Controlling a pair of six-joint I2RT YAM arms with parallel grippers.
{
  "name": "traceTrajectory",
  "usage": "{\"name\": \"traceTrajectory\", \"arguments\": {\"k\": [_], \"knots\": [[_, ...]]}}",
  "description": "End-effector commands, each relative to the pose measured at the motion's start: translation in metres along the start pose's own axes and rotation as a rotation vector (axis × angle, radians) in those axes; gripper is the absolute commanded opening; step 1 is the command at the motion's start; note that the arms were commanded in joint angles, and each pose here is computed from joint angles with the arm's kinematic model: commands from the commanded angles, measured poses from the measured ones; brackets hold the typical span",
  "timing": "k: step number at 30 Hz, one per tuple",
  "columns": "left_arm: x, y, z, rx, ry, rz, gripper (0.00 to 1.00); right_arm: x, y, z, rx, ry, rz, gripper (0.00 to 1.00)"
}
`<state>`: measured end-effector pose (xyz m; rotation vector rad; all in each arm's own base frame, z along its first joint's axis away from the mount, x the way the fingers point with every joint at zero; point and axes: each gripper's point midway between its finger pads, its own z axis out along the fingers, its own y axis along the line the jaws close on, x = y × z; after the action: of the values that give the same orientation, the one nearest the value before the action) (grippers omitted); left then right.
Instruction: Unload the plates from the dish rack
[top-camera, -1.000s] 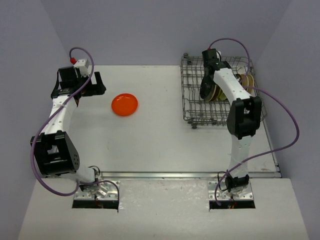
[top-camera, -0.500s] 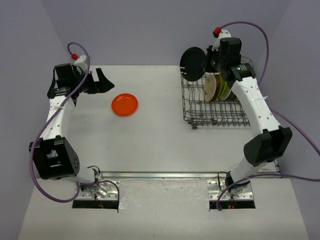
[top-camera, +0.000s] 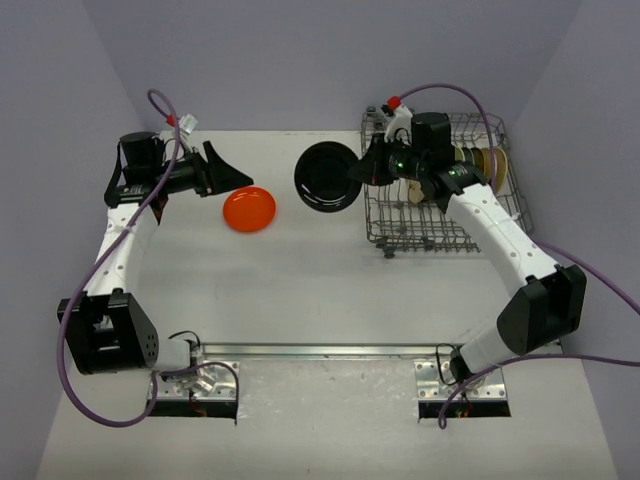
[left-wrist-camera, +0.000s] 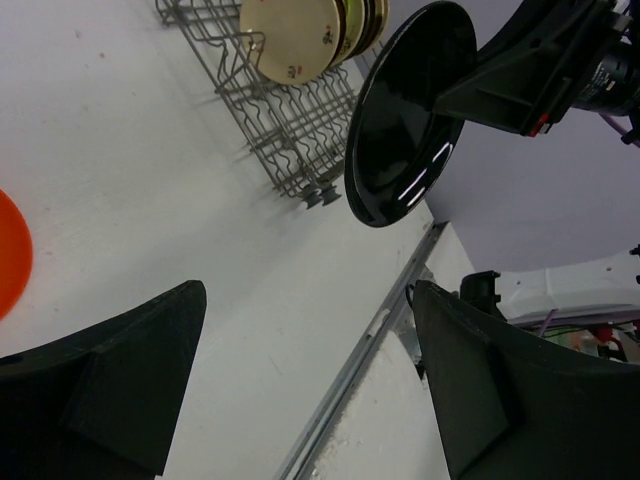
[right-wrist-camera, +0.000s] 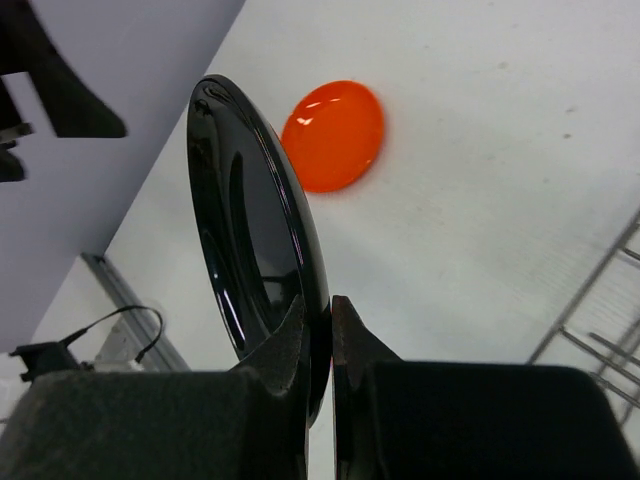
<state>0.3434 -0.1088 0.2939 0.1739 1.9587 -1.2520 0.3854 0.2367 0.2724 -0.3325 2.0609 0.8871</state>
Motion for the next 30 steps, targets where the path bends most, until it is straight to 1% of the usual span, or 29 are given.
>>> {"name": "traceTrajectory", "arguments": {"k": [1, 7, 10, 15, 23, 26, 28, 29, 30], "knots": [[0.007, -0.02, 0.007, 0.046, 0.015, 0.058, 0.82, -0.015, 0.042, 0.003, -0.148, -0.054, -0.048, 0.0], [0.02, -0.023, 0.021, 0.061, 0.063, 0.087, 0.75, 0.001, 0.058, 0.018, -0.203, 0.009, -0.031, 0.0], [0.026, -0.025, 0.026, 0.068, 0.081, 0.104, 0.72, 0.007, 0.064, 0.024, -0.228, 0.039, 0.003, 0.0], [0.032, -0.021, 0.03, 0.053, 0.094, 0.108, 0.68, 0.009, 0.073, 0.03, -0.258, 0.057, 0.024, 0.0], [0.033, 0.006, 0.033, -0.071, 0.096, 0.105, 0.58, 0.014, 0.087, 0.035, -0.313, 0.09, 0.062, 0.0], [0.038, 0.014, 0.035, -0.086, 0.115, 0.102, 0.46, 0.018, 0.09, 0.038, -0.324, 0.102, 0.068, 0.0], [0.045, 0.019, 0.035, -0.096, 0.132, 0.102, 0.25, 0.022, 0.093, 0.041, -0.333, 0.115, 0.077, 0.0], [0.048, 0.021, 0.035, -0.099, 0.141, 0.102, 0.18, 0.024, 0.093, 0.042, -0.337, 0.121, 0.082, 0.0], [0.051, 0.023, 0.034, -0.101, 0.148, 0.103, 0.14, 0.025, 0.094, 0.044, -0.339, 0.126, 0.086, 0.0]]}}
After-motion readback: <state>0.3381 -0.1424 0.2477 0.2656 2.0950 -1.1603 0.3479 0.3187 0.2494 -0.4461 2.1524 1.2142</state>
